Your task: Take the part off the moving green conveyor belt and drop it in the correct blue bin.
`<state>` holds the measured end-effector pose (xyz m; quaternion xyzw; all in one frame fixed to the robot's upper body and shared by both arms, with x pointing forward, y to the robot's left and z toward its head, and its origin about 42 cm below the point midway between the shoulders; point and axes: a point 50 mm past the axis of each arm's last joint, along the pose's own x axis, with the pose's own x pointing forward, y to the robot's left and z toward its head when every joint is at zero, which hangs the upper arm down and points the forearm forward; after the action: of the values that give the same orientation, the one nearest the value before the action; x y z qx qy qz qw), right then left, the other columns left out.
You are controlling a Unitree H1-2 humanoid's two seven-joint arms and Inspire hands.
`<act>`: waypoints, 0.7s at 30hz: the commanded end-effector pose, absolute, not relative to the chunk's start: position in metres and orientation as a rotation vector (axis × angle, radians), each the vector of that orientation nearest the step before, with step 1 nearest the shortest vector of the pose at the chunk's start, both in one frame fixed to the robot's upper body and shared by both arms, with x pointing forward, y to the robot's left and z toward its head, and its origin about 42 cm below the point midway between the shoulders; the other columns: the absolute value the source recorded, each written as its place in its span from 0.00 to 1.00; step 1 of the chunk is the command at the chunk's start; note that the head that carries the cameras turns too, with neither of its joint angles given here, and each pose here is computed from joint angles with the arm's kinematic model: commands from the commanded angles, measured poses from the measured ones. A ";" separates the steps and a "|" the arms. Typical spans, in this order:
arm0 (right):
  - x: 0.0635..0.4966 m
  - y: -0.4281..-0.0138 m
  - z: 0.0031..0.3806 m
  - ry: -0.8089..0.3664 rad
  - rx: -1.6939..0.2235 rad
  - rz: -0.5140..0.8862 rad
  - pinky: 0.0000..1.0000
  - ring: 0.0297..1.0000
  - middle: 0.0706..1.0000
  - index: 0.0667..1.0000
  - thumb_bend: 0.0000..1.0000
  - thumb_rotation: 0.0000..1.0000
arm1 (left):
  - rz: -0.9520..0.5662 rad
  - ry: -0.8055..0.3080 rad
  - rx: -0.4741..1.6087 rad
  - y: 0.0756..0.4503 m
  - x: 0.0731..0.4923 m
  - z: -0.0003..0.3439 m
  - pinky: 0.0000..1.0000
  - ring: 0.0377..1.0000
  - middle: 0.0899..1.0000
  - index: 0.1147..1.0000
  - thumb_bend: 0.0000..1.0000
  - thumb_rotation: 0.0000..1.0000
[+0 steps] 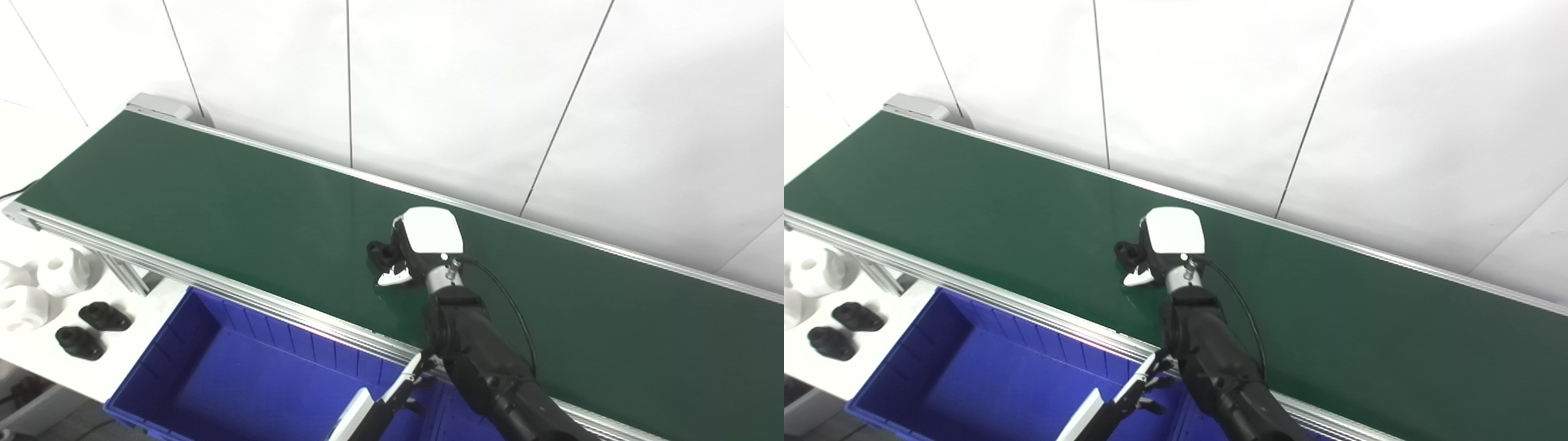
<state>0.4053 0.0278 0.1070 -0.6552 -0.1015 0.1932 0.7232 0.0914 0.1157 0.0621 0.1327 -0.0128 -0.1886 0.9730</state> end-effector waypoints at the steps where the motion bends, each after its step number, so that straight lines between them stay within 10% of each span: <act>1: 0.403 0.021 0.095 -0.141 -1.503 0.424 0.05 0.09 0.14 0.44 0.52 0.12 | -0.470 -0.061 0.147 0.059 0.065 0.078 0.69 0.87 0.96 0.98 0.86 0.75; 21: 0.380 -0.003 0.190 -0.310 -1.351 0.413 0.15 0.19 0.25 0.44 0.51 0.15 | -0.482 -0.028 0.154 0.078 0.078 0.078 0.71 0.90 0.99 1.00 0.85 0.75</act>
<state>0.3807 -0.0187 0.1498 -0.6331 -0.0903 0.2136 0.7385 0.0917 0.1156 0.0606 0.1248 0.0100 -0.1994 0.9719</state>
